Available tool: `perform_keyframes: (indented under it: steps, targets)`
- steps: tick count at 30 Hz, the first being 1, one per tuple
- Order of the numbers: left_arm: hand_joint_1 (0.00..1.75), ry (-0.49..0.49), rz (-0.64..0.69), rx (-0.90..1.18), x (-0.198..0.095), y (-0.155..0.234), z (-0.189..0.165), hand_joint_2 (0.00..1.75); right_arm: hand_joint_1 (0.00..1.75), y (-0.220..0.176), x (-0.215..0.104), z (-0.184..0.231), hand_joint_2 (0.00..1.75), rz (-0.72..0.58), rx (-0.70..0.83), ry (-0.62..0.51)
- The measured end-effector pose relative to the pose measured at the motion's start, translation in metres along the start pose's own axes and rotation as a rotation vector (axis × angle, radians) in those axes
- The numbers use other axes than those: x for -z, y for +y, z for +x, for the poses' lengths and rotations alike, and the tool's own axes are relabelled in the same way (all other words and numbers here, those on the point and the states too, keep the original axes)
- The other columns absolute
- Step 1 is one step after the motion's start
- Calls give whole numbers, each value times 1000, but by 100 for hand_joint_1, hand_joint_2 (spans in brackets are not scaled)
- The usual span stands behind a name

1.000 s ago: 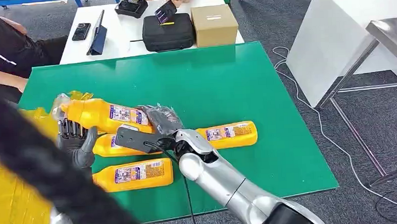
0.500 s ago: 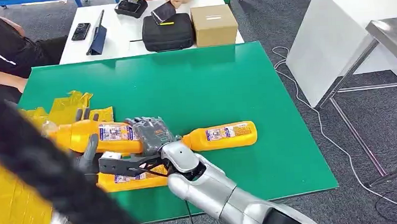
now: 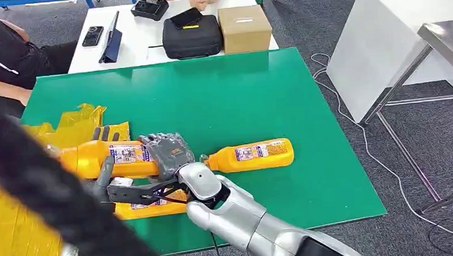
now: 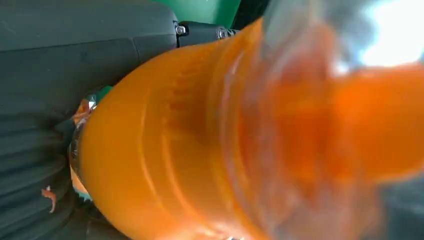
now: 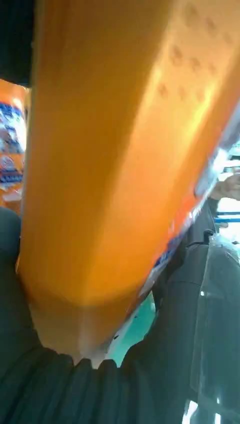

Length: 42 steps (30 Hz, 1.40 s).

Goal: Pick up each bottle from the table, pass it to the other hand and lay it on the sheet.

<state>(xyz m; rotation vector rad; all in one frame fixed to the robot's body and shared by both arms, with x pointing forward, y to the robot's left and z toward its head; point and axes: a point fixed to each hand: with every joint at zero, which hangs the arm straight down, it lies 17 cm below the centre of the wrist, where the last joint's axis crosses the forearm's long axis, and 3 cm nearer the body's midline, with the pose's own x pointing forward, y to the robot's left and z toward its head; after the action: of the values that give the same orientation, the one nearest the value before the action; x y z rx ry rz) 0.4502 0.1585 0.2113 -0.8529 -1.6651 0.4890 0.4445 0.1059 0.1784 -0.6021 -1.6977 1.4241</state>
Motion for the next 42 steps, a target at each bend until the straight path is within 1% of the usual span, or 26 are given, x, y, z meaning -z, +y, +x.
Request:
perform_keyframes:
  steps: [3, 4, 5, 6, 11, 14, 34, 42]
  targets:
    - [0, 5, 9, -2, -3, 0, -3, 175, 175, 3, -1, 2, 175, 2, -23, -1]
    - [23, 4, 17, 0, -3, 1, -3, 175, 175, 3, -2, 3, 175, 4, -26, 0]
    - [147, 3, 26, 5, -4, 3, -3, 175, 175, 4, -2, 3, 175, 6, -27, 1]
    - [175, -4, 40, 17, -4, 5, -2, 175, 175, 6, -3, 3, 175, 9, -29, 3]
    - [175, -48, 128, 95, -5, 18, 4, 175, 175, 15, -5, 8, 175, 37, -31, 6]
    - [175, -64, 148, 103, -7, 21, 8, 175, 175, 20, -6, 11, 175, 48, -27, 5]
    - [175, -73, 190, 104, -18, 32, 10, 175, 175, 35, -12, 16, 175, 74, -4, 3]
    - [175, -113, 192, 105, -20, 33, 21, 175, 175, 28, -14, 1, 175, 28, 65, 27]
